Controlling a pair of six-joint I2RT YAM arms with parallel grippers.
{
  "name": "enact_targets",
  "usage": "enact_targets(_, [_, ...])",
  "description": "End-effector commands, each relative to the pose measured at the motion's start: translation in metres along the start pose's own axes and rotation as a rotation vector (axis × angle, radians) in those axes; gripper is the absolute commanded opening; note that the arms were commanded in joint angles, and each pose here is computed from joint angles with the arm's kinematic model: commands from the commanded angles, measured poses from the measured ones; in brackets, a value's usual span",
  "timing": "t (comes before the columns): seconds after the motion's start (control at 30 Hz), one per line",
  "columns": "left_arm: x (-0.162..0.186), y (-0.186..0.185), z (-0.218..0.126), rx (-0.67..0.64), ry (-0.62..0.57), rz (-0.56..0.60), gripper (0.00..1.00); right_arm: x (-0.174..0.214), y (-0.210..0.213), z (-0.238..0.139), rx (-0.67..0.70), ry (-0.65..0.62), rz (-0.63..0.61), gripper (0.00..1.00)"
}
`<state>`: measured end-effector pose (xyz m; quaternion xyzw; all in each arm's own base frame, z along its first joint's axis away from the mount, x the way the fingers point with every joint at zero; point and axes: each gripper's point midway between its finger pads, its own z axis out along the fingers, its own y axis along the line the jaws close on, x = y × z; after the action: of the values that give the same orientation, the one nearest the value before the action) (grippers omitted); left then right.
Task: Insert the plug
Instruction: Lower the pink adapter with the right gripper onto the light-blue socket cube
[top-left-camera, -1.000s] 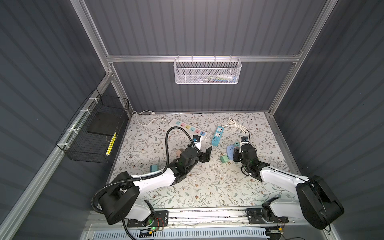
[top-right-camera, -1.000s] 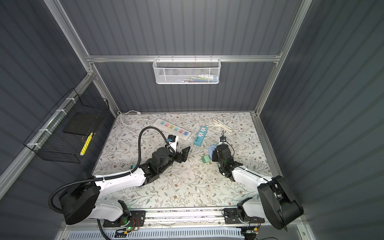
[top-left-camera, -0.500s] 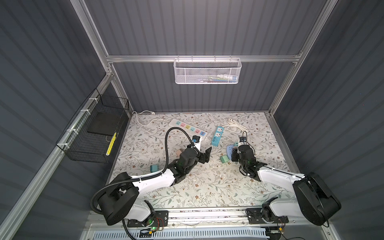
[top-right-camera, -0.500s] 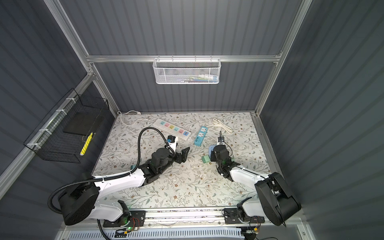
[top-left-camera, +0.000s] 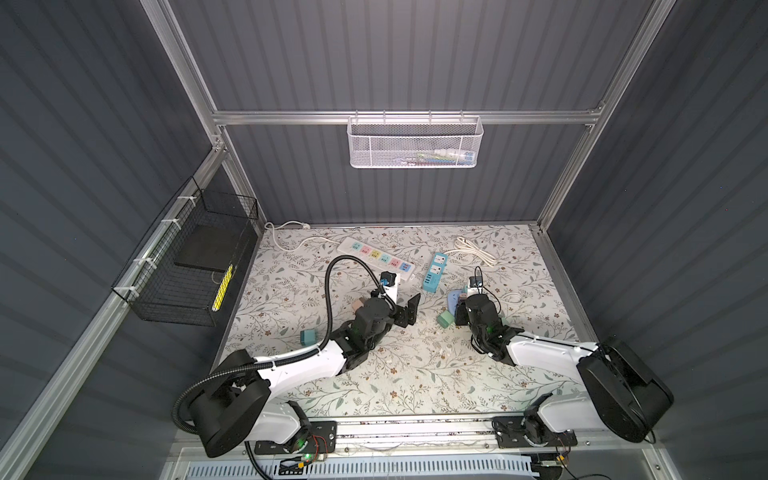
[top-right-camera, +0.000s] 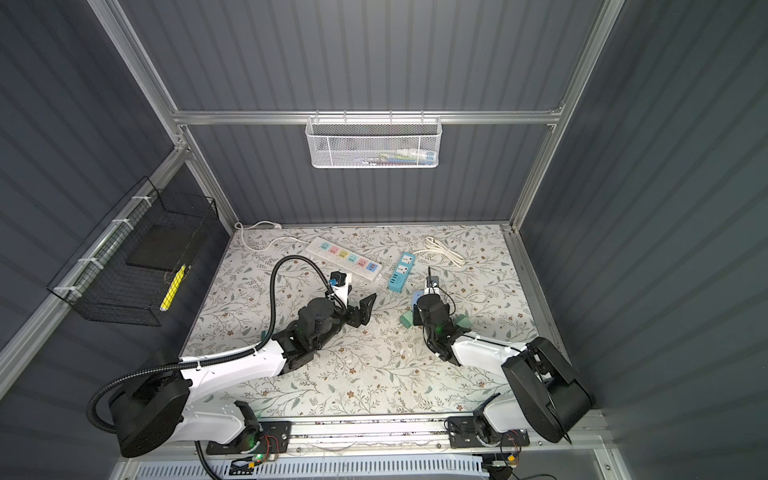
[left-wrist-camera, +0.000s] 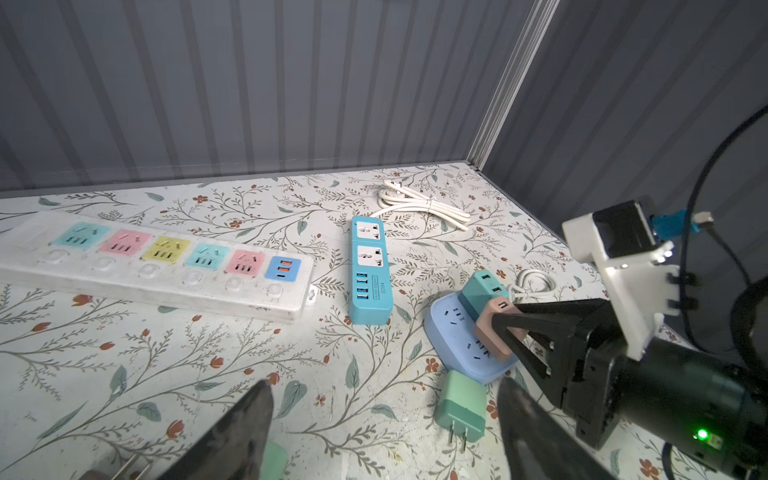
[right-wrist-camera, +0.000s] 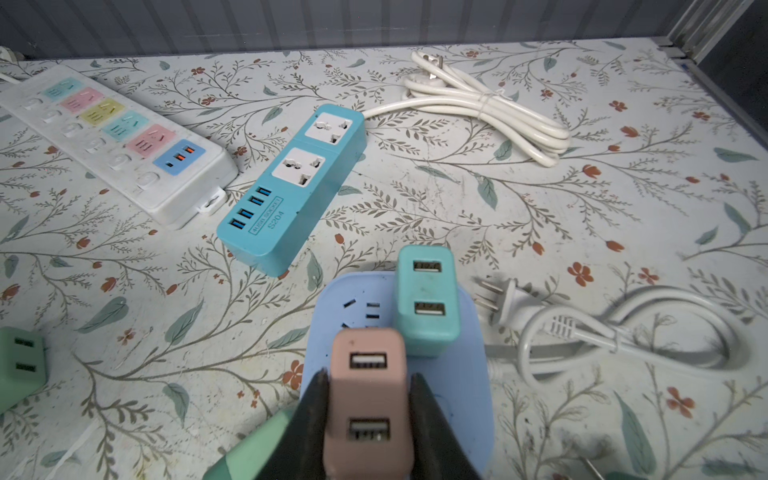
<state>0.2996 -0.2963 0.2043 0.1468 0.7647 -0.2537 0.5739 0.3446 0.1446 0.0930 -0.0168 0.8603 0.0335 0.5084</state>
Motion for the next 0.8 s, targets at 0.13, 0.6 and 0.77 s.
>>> enact_targets(0.13, [-0.015, 0.015, -0.019, -0.040, -0.099, -0.034, 0.84, 0.030, 0.002, 0.003, 0.028, 0.040, -0.037, 0.12])
enact_targets(0.6, [-0.017, 0.017, -0.037, -0.007, -0.154, -0.076, 0.83, 0.051, 0.005, 0.007, 0.052, 0.021, -0.058, 0.10])
enact_targets(0.77, [-0.018, 0.012, -0.038, 0.021, -0.149, -0.090, 0.82, 0.039, 0.001, 0.004, 0.092, 0.015, -0.070, 0.10])
